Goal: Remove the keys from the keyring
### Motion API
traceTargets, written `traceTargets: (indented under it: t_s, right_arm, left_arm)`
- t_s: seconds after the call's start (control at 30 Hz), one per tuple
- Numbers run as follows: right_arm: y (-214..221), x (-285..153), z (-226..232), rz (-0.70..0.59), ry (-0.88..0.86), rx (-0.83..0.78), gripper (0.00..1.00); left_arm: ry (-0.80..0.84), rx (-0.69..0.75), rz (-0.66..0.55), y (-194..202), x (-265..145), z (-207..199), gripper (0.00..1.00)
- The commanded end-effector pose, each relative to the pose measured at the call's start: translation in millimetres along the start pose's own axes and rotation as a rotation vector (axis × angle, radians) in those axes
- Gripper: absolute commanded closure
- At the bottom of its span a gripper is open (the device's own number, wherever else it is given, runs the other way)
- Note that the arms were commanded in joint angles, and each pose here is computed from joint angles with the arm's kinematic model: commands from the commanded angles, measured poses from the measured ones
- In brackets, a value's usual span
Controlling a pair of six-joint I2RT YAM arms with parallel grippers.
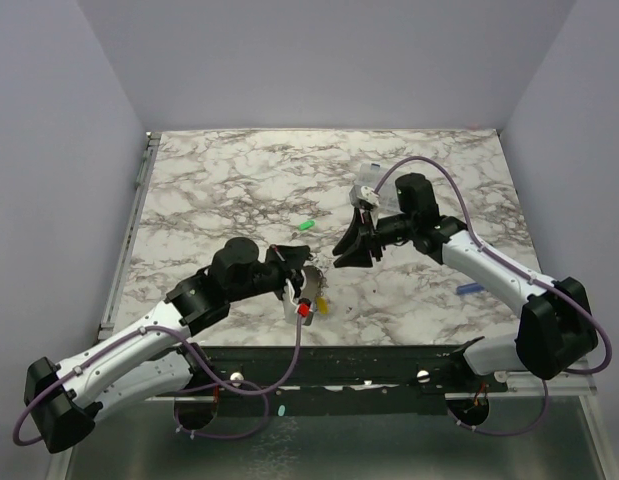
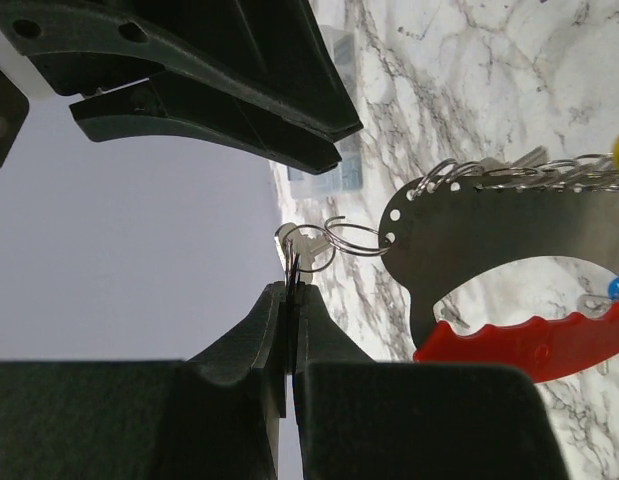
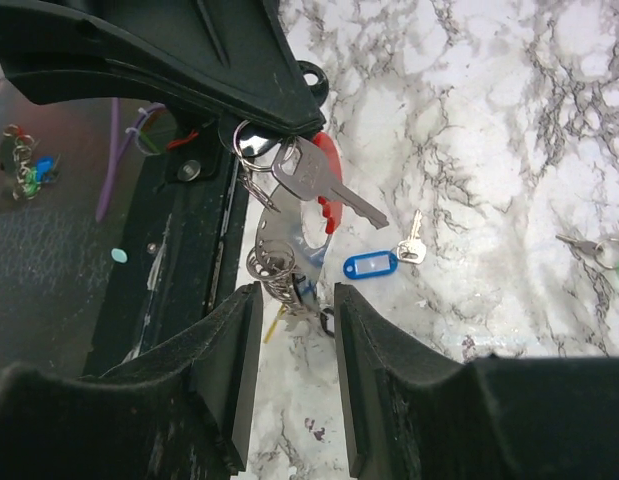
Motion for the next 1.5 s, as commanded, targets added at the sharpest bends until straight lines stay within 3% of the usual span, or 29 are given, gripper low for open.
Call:
traceTargets:
  t_s: [0.0, 0.93, 1.47]
  right_arm:
    - [-15, -1, 14, -0.033, -0.094, -0.055, 0.57]
    - [-21, 14, 14, -0.058, -0.088, -0.199, 0.57]
    - [-28, 17, 17, -0.068, -0.129, -0.240, 0.56]
  left_arm:
    - [-0.174, 0.113, 0.021, -3, -9, 29, 1.00]
    - [-0.180, -0.116, 0.042, 0, 0, 41, 1.00]
    - [-0.168, -0.135, 0.017, -2, 5, 43, 1.00]
Point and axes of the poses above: each gripper's point midway between its finger pads, its own x axis out along the fingers, its own z axis along the line the jaws close on, y = z × x, the point moved 8 cm from there along -x, back along the fingers, and after that the axes turned 15 degrees about x, right-handed, at the moved point
